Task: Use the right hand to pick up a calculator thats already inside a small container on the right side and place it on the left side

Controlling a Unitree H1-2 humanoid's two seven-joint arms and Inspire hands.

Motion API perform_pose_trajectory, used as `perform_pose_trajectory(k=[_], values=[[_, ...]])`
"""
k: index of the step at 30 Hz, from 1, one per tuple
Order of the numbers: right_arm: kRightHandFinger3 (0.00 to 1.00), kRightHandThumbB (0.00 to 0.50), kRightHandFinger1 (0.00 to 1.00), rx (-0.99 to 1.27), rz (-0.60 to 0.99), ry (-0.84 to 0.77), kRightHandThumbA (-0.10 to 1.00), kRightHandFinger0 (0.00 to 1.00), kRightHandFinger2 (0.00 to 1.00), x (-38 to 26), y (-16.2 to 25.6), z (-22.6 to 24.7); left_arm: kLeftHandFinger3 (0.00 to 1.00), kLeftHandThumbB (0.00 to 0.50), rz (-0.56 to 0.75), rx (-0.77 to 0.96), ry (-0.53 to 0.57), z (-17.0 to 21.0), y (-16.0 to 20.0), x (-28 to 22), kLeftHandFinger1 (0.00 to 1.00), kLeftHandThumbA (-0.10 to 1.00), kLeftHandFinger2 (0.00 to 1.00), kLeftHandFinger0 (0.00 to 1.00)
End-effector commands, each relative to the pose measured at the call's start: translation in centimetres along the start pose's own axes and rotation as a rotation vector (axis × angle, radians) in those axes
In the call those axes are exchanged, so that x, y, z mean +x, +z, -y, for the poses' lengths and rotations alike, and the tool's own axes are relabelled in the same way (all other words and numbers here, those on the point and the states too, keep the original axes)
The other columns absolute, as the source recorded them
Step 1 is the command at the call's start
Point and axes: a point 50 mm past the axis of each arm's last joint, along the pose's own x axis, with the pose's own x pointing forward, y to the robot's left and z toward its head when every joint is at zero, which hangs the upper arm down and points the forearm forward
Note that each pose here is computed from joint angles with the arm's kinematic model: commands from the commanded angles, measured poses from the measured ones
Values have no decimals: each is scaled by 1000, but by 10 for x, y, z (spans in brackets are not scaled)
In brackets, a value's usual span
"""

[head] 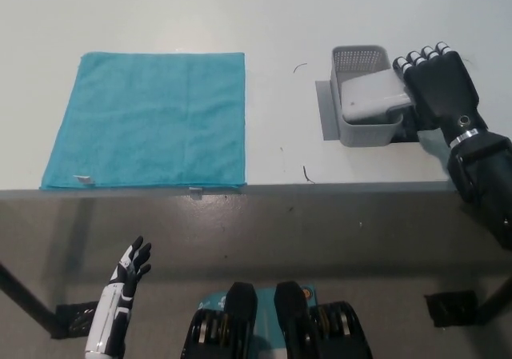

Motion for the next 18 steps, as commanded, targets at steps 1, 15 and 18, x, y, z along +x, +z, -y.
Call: perform_pose_trajectory(k=[1, 15, 18], values=[[35, 285, 201, 47, 32, -325, -100, 0, 623, 38, -19, 59, 1000, 0, 72, 25, -14, -4, 10, 7, 1000, 1000, 1000, 1000], [366, 192, 299, 107, -59, -442, -100, 0, 740, 55, -51, 112, 1000, 0, 74, 30, -14, -4, 8, 7, 1000, 1000, 1000, 1000], [463, 207, 322, 126, -65, -461, -100, 0, 748, 58, -54, 116, 1000, 0, 74, 36, -14, -4, 8, 7, 1000, 1000, 1000, 1000]])
